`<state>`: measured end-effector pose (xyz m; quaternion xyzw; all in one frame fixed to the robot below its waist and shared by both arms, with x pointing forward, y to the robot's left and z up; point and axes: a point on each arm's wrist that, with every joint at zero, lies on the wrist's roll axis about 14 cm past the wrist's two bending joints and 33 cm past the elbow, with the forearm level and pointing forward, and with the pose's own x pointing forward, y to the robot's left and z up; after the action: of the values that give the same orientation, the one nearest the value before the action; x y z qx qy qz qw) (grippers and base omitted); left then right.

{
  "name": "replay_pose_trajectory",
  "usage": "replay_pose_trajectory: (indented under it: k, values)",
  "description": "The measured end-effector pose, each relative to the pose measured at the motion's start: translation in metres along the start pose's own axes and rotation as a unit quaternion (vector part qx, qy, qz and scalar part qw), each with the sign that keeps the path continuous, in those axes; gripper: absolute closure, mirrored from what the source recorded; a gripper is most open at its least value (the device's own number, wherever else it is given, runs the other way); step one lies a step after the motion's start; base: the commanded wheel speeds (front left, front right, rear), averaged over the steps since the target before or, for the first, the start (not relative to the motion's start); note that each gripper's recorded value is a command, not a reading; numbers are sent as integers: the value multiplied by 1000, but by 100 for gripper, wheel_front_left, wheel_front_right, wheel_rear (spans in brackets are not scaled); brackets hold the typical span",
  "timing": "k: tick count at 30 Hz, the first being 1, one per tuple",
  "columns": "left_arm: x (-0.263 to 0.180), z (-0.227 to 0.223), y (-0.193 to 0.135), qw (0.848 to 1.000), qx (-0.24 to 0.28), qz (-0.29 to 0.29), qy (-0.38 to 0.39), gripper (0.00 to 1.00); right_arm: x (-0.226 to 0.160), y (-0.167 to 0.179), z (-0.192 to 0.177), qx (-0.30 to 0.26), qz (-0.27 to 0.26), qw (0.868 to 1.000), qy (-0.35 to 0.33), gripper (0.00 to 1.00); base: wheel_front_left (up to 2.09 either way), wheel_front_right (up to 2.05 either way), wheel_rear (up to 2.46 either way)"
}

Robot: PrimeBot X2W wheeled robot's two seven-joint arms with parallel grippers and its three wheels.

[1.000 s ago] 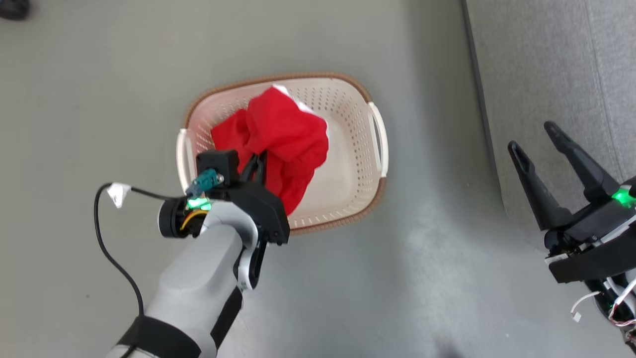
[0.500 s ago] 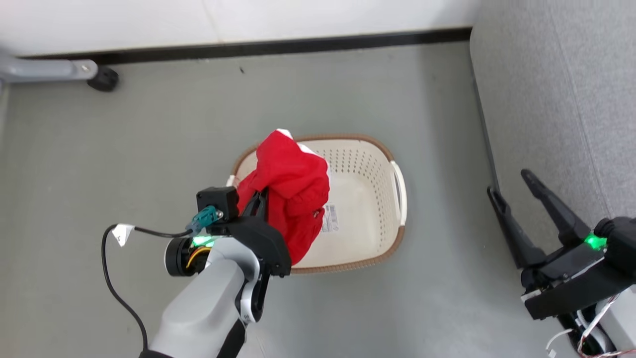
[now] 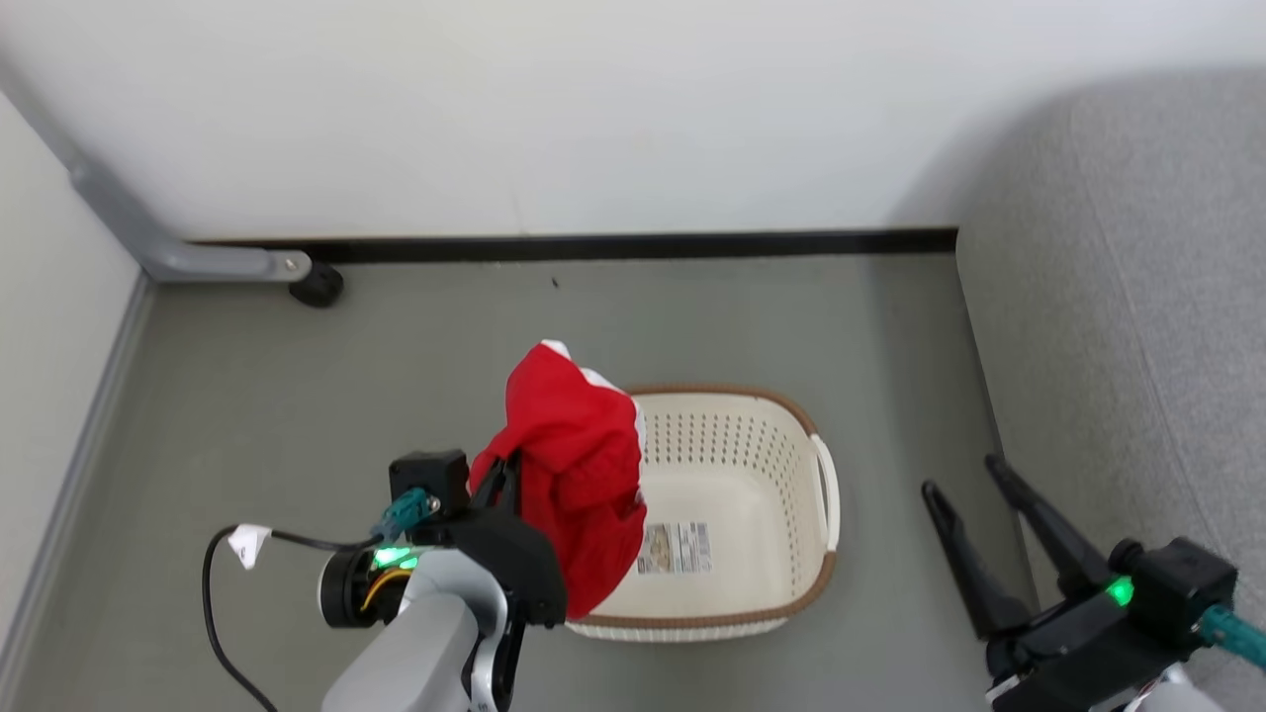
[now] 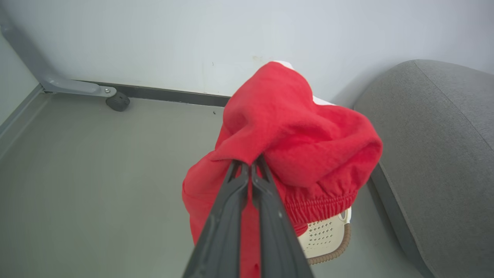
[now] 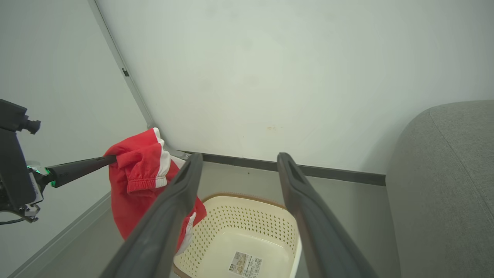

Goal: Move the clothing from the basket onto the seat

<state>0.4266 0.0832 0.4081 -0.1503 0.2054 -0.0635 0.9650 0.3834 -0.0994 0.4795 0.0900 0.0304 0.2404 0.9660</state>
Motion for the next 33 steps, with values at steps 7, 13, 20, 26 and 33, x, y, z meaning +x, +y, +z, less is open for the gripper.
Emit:
replay_pose_trajectory:
  k: [7,13,20,26,33]
  values:
    - [-29,11,13,999,8,19,-34,100,-6,37,12,-14,33,999,-22,0,0,0,0]
    - [-48,33,17,996,14,19,-80,100,-11,53,22,-29,47,998,-37,0,0,0,0]
    - [-61,41,17,994,17,17,-108,100,-12,63,25,-42,57,997,-44,0,0,0,0]
    - [-66,53,10,991,21,6,-135,100,-12,67,23,-41,60,996,-43,0,0,0,0]
    - [-72,70,-9,984,41,-21,-171,100,-7,75,25,-44,71,995,-47,0,0,0,0]
